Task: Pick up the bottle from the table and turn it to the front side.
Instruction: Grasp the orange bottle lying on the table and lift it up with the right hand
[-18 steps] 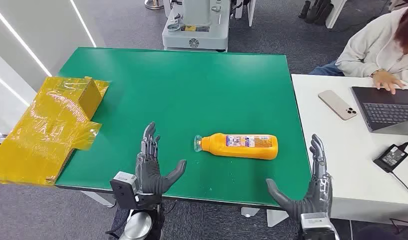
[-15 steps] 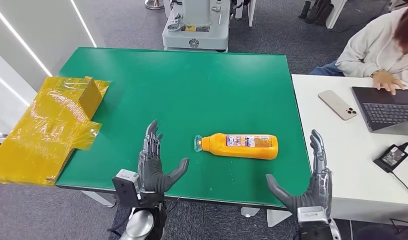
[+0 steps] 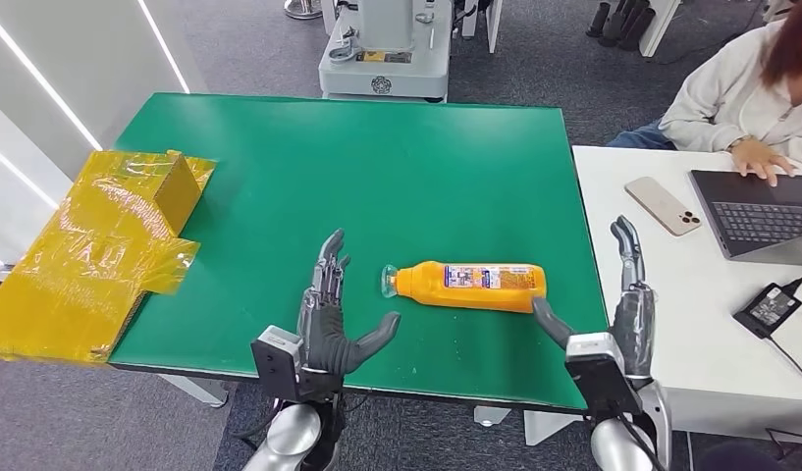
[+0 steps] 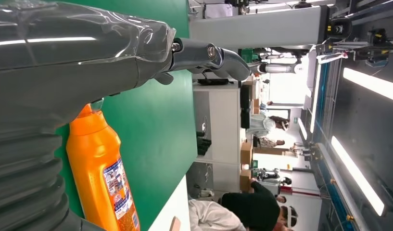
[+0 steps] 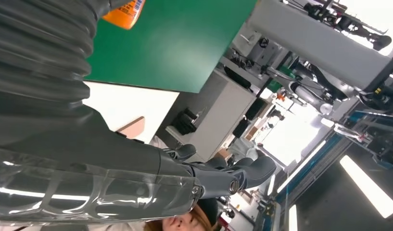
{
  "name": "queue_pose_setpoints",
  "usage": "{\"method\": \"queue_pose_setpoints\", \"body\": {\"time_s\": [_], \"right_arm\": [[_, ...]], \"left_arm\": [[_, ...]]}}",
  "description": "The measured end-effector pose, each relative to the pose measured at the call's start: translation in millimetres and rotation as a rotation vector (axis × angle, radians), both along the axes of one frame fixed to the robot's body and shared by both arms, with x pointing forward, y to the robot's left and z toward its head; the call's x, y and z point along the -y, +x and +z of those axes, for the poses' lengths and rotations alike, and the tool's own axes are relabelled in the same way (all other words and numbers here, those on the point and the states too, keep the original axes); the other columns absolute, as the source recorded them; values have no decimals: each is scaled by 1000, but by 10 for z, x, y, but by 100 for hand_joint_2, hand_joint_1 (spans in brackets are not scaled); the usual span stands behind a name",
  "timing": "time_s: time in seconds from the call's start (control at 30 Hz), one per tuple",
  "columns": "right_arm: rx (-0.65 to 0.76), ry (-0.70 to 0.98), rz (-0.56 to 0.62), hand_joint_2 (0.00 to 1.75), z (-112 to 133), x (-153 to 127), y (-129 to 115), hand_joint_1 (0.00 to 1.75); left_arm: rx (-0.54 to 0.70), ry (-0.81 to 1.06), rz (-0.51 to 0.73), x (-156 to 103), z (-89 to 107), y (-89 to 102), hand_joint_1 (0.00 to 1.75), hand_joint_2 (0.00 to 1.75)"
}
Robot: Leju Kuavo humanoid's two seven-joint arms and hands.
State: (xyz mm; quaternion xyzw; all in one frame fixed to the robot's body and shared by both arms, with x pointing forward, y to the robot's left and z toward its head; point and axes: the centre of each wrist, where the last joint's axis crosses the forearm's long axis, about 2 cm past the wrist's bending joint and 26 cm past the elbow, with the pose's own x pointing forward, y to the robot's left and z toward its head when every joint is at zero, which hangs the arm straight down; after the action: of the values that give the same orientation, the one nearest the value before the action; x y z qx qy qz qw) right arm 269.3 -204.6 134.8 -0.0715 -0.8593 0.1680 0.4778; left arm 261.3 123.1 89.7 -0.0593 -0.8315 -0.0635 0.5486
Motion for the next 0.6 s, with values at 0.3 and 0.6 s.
{"method": "queue_pose_setpoints", "body": {"time_s": [0.3,0.6], "right_arm": [[-166,-229,54,175,41,9,789,0],[-345,-556,187,175,-18,-117,1215,0]], "left_arm": [[3,9,-74,149,14,138,0,175],[-11,17,-78,166,-14,222,0,175]]}}
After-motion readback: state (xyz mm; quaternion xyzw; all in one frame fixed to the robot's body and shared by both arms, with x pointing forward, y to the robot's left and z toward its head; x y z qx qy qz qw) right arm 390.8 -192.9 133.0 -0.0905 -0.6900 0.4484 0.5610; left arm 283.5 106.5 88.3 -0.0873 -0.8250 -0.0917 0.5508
